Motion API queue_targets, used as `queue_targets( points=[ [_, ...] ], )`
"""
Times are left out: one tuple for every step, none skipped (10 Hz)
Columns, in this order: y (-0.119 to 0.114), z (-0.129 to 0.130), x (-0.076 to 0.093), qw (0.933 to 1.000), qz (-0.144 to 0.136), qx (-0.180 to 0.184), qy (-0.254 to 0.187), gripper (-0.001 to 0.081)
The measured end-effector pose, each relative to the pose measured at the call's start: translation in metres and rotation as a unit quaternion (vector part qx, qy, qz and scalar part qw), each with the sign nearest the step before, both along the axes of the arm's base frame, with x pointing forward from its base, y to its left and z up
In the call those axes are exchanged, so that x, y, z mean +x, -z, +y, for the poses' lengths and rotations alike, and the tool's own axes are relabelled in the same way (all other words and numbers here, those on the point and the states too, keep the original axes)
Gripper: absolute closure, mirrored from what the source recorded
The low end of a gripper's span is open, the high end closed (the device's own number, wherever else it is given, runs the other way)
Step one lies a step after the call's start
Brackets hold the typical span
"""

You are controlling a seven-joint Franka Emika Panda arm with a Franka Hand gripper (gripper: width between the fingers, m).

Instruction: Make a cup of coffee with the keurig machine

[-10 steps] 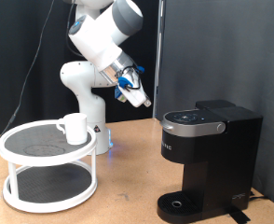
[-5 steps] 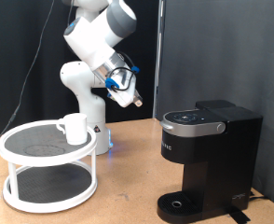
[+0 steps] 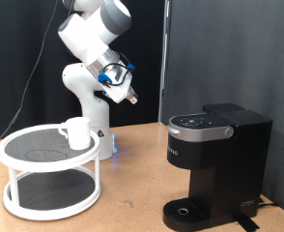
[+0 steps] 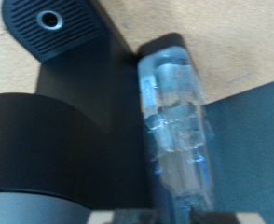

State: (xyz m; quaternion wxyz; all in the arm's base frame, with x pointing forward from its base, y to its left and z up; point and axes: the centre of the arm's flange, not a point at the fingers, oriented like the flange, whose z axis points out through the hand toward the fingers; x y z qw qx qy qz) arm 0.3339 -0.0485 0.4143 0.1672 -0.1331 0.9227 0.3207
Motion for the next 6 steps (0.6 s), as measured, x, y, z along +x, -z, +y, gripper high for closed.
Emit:
queue_targets(
  points=[
    [0.002, 0.001, -0.004, 0.9996, 0.017, 0.019, -0.01, 0.0806],
    [0.002, -0.002, -0.008, 0.9986, 0.032, 0.038, -0.018, 0.0806],
    [0.002, -0.008, -0.013, 0.998, 0.043, 0.041, -0.023, 0.0806],
    [0.003, -0.015, -0.018, 0.9978, 0.051, 0.033, -0.028, 0.0806],
    [0.004, -0.021, -0.025, 0.9978, 0.055, 0.022, -0.03, 0.0806],
    [0.004, -0.026, -0.034, 0.9979, 0.055, 0.01, -0.031, 0.0806]
  ],
)
